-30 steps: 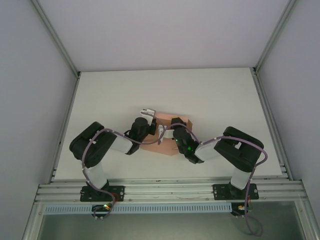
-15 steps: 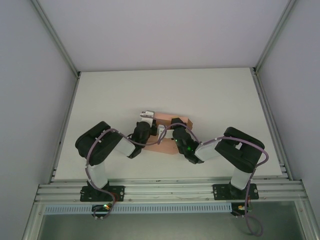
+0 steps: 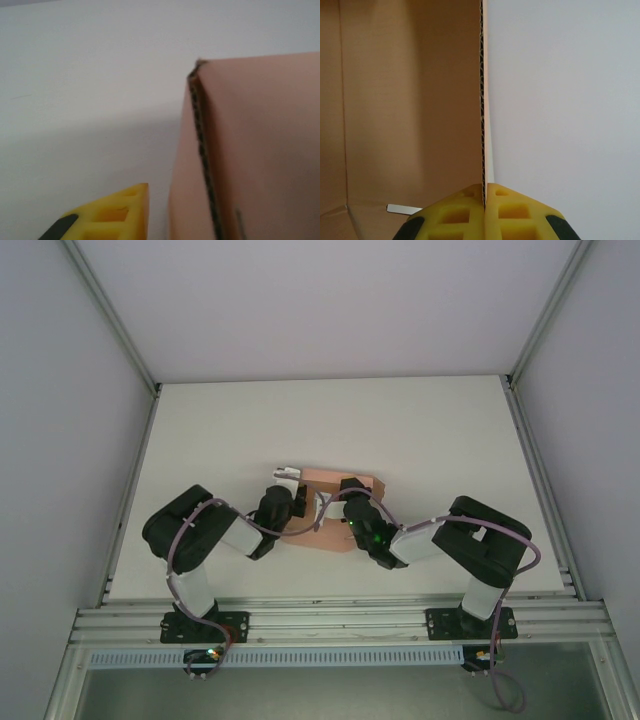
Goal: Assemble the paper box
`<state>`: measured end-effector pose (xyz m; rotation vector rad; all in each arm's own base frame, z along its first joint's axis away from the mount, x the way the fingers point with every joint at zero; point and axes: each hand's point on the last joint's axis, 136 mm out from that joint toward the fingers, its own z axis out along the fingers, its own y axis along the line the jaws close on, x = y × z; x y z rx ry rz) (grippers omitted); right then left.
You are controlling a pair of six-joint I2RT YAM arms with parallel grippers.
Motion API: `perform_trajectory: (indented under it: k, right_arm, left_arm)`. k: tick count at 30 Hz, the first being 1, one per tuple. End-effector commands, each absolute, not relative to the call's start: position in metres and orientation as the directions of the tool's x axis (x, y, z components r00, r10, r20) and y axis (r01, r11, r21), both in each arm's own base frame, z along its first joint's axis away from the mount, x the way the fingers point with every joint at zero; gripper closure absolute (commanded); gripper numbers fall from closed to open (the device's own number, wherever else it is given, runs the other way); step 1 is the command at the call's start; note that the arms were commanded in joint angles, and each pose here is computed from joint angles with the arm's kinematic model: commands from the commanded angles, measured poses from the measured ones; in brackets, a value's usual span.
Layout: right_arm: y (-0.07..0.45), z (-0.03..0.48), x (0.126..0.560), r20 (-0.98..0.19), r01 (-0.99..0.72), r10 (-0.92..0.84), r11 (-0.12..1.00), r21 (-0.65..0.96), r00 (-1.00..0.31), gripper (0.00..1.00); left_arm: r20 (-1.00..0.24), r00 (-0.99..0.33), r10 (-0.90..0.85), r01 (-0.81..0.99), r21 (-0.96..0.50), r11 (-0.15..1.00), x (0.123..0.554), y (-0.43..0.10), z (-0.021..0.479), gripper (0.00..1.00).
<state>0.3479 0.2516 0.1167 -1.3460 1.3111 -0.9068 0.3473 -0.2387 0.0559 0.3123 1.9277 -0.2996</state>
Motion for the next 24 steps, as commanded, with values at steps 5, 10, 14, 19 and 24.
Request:
perform_trajectory:
  k: [5, 10, 14, 19, 24]
  right_arm:
    - [0.241, 0.09, 0.342, -0.085, -0.306, -0.992, 0.054, -0.951, 0.091, 1.0]
    - [0.239, 0.086, 0.34, -0.087, -0.322, -0.993, 0.056, -0.945, 0.082, 1.0]
    - [0.238, 0.086, 0.341, -0.078, -0.325, -0.994, 0.05, -0.944, 0.072, 1.0]
    - [0.238, 0.086, 0.348, -0.062, -0.316, -0.996, 0.04, -0.948, 0.06, 1.0]
    - [0.243, 0.091, 0.351, -0.071, -0.306, -0.995, 0.048, -0.951, 0.064, 1.0]
  left_arm:
    - [-0.953, -0.303, -0.001, 0.071, -0.024, 0.997, 0.375, -0.2, 0.08, 1.0]
    - [-0.943, -0.329, 0.059, 0.162, 0.006, 0.987, 0.368, -0.21, 0.071, 1.0]
    - [-0.945, -0.322, 0.054, 0.242, -0.027, 0.97, 0.354, -0.216, 0.076, 0.42]
    - [-0.94, -0.338, 0.057, 0.372, -0.078, 0.925, 0.337, -0.23, 0.088, 0.23]
    - [-0.932, -0.358, 0.052, 0.34, -0.078, 0.937, 0.34, -0.224, 0.089, 0.29]
